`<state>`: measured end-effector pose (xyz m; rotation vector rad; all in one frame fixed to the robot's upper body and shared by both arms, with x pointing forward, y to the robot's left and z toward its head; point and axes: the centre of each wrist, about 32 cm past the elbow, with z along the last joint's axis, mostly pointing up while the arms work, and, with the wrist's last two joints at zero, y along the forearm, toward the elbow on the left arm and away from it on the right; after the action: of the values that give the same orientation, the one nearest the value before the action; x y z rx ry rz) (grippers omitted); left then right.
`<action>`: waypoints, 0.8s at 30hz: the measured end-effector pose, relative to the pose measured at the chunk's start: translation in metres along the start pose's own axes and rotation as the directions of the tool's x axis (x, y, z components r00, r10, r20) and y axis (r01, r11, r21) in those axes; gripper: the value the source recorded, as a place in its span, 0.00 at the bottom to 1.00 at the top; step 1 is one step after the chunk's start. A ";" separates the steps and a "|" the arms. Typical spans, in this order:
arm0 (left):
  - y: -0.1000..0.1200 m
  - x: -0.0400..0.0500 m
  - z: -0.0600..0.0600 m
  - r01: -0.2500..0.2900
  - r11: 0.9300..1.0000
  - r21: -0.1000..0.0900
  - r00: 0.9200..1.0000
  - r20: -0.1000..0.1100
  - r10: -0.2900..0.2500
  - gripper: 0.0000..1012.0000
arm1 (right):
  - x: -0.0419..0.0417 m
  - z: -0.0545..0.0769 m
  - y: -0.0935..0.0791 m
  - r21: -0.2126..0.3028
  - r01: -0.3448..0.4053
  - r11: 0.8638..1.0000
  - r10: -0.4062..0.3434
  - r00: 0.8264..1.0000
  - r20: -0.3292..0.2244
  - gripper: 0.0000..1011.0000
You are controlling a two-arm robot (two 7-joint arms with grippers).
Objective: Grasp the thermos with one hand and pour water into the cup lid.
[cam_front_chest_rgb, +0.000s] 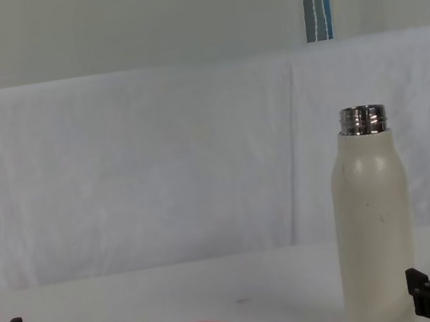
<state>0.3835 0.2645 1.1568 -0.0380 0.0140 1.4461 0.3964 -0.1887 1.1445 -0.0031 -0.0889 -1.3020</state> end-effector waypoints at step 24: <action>0.000 0.0000 0.000 0.000 1.000 0.000 1.000 0.000 0.000 0.99 | 0.0000 0.000 0.000 0.000 0.000 1.000 0.000 1.000 0.000 0.99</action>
<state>0.3835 0.2645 1.1568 -0.0381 0.0140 1.4460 0.3964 -0.1887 1.1445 -0.0032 -0.0889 -1.3020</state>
